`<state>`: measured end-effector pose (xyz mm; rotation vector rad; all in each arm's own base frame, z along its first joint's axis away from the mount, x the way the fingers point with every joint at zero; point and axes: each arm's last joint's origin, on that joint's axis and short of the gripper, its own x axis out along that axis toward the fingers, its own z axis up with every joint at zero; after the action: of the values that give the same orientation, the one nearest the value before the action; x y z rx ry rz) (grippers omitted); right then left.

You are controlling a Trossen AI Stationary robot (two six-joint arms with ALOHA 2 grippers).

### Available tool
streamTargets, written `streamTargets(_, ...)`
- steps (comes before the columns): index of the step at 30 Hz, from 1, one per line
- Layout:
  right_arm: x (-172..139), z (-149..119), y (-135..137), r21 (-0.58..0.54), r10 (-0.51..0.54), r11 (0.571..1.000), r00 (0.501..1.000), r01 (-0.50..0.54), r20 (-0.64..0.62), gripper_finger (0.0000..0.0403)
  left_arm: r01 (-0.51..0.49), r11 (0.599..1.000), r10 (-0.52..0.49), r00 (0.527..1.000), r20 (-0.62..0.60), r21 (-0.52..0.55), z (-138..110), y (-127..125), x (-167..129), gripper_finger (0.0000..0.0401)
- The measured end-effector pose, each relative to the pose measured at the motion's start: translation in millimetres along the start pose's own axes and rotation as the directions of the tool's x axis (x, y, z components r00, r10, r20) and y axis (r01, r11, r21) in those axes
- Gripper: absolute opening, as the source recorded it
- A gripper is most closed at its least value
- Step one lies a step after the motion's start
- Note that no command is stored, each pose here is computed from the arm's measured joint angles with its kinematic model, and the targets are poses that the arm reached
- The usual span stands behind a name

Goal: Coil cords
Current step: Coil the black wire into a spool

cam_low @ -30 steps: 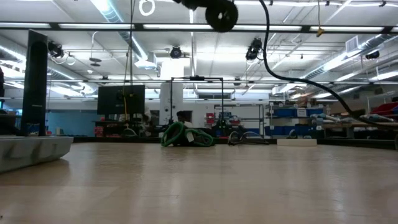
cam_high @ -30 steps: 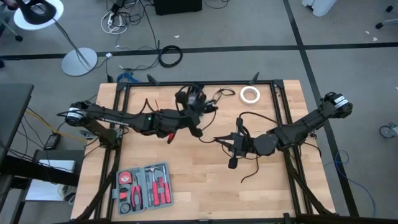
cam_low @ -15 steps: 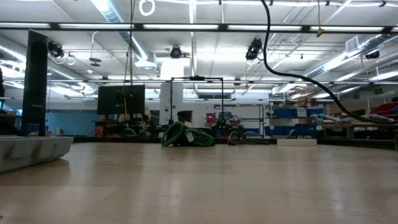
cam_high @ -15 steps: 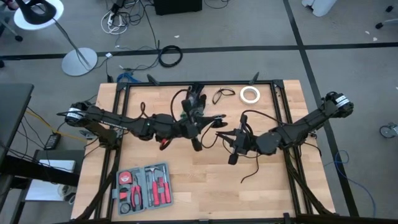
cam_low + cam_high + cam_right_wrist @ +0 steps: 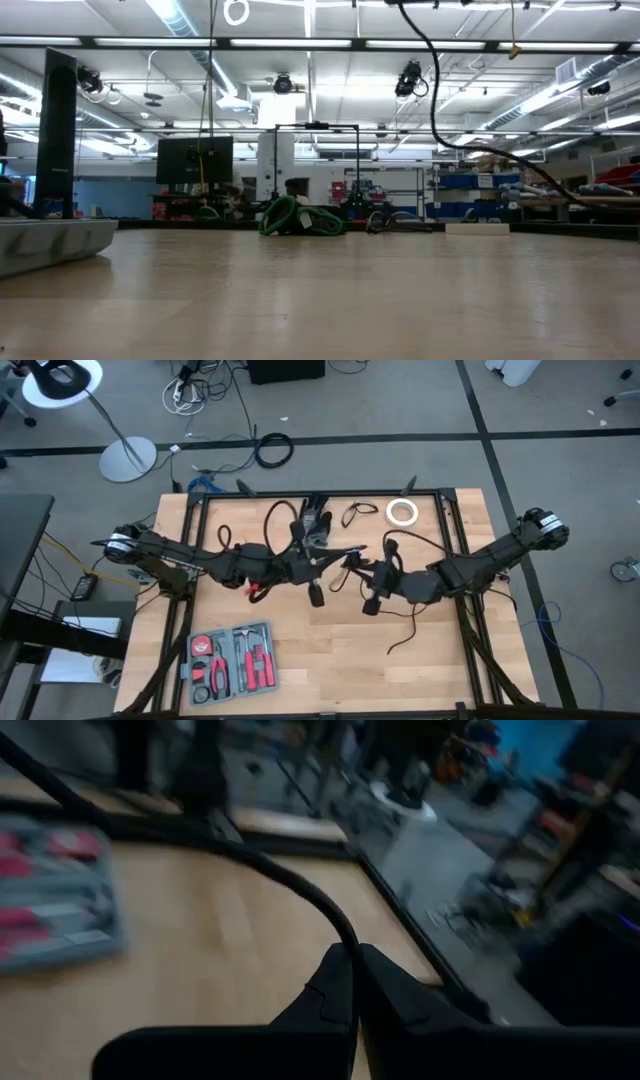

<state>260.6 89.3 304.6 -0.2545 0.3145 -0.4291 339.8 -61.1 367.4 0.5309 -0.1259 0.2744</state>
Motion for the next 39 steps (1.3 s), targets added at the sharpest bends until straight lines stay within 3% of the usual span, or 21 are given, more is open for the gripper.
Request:
streamTargets(8, 4, -12, -9, -0.016, -0.098, 0.995, 0.991, 0.096, -0.091, 0.0001, 0.016, 1.000, -0.015, 0.999, 0.028, -0.016, 6, -5, -4, 0.0000)
streamTargets(15, 4, 3, -4, -0.009, -0.021, 1.000, 1.000, 0.021, 0.019, 0.0001, -0.031, 0.999, 0.031, 1.000, -0.001, 0.017, 4, -2, -3, 0.0000)
streamTargets(18, 6, 3, -4, -0.008, 0.037, 0.999, 0.999, -0.037, 0.020, 0.0001, -0.073, 0.992, 0.076, 0.997, -0.019, 0.099, 4, 1, -2, 0.0000)
streamTargets(27, 16, -5, 15, -0.063, 0.112, 0.992, 0.994, -0.111, 0.007, 0.0001, -0.175, 0.888, 0.275, 0.943, -0.186, 0.425, -13, 12, 5, 0.0000)
streamTargets(34, 28, -17, 33, -0.084, 0.180, 0.980, 0.983, -0.182, -0.035, 0.0001, -0.232, 0.831, 0.405, 0.875, -0.264, 0.506, -35, 19, 18, 0.0000)
streamTargets(36, 30, -21, 37, -0.088, 0.183, 0.978, 0.982, -0.187, -0.051, 0.0001, -0.216, 0.799, 0.435, 0.852, -0.291, 0.562, -40, 20, 20, 0.0000)
streamTargets(39, 29, -27, 38, -0.088, 0.175, 0.979, 0.980, -0.184, -0.099, 0.0001, -0.110, 0.745, 0.421, 0.843, -0.336, 0.658, -48, 16, 21, 0.0000)
